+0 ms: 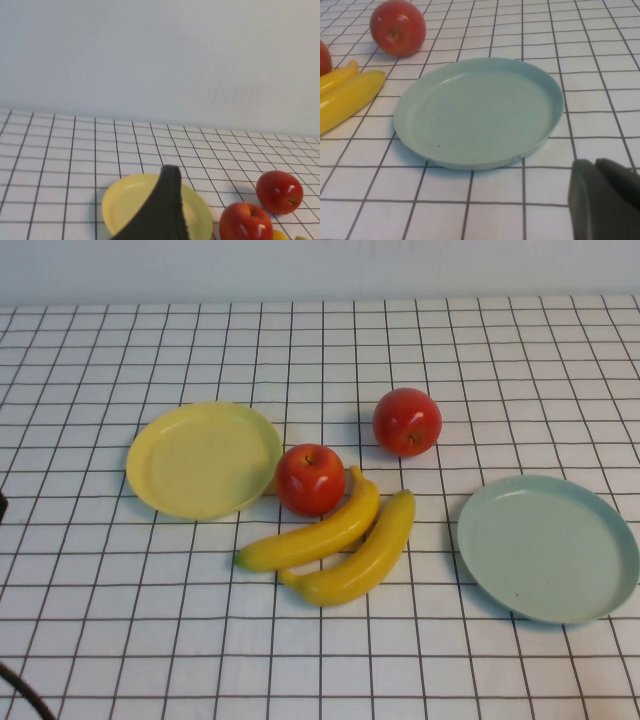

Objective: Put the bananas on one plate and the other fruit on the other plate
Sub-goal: Put one type of fruit in the left plate

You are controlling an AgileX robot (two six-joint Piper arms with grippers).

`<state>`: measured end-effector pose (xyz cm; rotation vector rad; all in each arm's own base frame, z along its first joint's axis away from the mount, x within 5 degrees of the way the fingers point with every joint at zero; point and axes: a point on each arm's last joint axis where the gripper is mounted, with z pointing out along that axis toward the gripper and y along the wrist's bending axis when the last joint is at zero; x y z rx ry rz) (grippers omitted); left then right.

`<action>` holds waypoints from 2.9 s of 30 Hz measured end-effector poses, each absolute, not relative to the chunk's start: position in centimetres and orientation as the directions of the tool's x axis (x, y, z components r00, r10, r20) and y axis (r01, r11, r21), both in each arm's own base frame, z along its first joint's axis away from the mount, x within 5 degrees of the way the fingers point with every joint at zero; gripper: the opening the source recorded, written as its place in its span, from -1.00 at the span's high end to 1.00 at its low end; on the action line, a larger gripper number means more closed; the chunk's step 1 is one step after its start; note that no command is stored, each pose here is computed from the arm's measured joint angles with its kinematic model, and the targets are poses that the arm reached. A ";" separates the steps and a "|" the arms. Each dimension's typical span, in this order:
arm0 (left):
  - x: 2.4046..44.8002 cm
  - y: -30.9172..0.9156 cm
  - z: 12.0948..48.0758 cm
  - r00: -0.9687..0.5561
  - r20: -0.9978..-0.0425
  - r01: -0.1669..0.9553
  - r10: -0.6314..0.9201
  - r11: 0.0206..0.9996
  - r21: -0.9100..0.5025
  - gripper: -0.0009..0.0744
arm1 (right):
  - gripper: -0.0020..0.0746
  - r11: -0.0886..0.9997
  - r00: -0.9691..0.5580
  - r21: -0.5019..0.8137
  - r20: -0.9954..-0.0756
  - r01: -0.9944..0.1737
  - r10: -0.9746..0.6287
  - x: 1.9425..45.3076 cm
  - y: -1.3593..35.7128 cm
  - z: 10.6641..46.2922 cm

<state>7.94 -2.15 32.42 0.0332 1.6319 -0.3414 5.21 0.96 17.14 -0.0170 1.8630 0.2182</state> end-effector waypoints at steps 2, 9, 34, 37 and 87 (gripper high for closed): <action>8.8 -2.2 33.7 -0.093 -0.985 0.230 -0.143 0.960 -0.161 -0.80 | 0.99 0.982 -0.300 0.142 -0.949 -0.123 0.099 5.2 1.0 17.1; 13.5 -3.2 34.6 -0.194 -0.979 0.302 -0.056 0.946 -0.114 -0.80 | 0.99 0.982 -0.300 0.142 -0.949 -0.123 0.099 5.2 1.0 17.1; 29.0 -16.4 27.3 -0.194 -0.851 0.814 0.487 0.564 0.137 -0.80 | 0.99 0.982 -0.300 0.142 -0.949 -0.123 0.099 5.2 1.0 17.1; 30.8 -17.0 26.0 -0.220 -0.838 0.808 0.500 0.574 0.131 -0.80 | 0.99 0.982 -0.300 0.142 -0.949 -0.123 0.099 5.2 1.0 17.1; 35.8 -18.3 17.5 -0.165 -0.762 0.802 0.626 0.535 0.266 -0.80 | 0.99 0.982 -0.300 0.142 -0.949 -0.123 0.099 5.2 1.0 17.1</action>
